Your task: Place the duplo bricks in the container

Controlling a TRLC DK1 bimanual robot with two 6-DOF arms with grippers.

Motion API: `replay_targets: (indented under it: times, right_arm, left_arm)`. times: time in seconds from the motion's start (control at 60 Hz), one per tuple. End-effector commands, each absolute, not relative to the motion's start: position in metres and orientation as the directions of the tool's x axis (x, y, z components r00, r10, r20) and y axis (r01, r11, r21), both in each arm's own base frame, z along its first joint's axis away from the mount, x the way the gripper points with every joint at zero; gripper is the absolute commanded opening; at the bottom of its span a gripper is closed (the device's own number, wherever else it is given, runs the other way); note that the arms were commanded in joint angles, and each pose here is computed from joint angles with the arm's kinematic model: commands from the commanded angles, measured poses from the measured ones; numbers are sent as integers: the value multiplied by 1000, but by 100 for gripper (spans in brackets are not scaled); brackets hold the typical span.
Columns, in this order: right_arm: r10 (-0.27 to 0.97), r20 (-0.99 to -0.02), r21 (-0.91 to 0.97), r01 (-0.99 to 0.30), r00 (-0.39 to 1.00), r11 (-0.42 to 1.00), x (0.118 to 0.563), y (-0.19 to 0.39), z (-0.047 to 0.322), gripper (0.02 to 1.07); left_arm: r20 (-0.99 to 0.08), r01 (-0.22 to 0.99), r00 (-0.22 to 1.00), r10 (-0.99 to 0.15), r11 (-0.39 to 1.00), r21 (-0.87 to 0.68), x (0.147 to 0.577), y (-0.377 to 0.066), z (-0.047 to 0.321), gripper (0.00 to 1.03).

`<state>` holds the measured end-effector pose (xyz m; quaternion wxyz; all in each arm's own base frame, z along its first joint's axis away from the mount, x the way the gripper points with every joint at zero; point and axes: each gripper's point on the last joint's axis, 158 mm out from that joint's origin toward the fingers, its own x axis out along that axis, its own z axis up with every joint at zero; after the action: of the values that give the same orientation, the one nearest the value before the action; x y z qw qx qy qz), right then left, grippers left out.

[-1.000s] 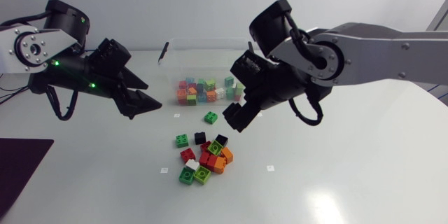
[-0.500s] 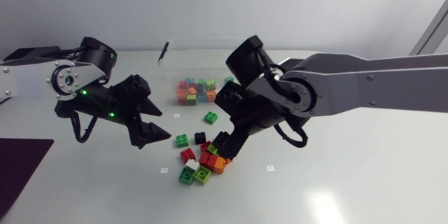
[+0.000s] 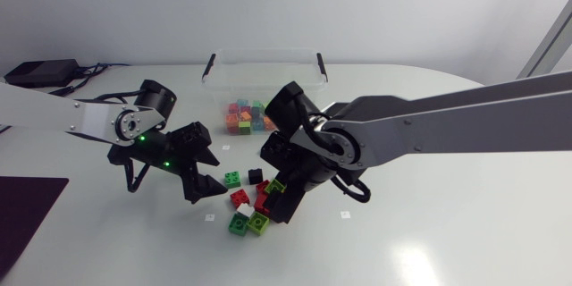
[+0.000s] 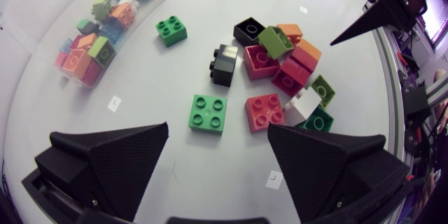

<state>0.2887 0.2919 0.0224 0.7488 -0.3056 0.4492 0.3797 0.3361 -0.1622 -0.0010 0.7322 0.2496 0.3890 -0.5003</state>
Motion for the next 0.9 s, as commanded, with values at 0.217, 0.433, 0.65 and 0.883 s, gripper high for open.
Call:
replay_targets:
  times: [0.217,0.433,0.65,0.883]
  right_arm:
    - [267,-908,-136,-832,322,538,299,300,9,101]
    - [264,-904,-150,-827,337,542,310,308,10,100]
    - [254,-902,-170,-826,350,537,317,316,9,100]
    - [231,-904,-188,-821,359,538,322,316,4,98]
  left_arm:
    - [-820,950,168,-547,312,-13,348,-171,-18,99]
    - [-816,951,179,-550,308,1,357,-174,-20,99]
    - [-822,958,158,-548,287,-7,357,-178,-30,99]
    - [-819,962,156,-552,272,0,360,-185,-33,99]
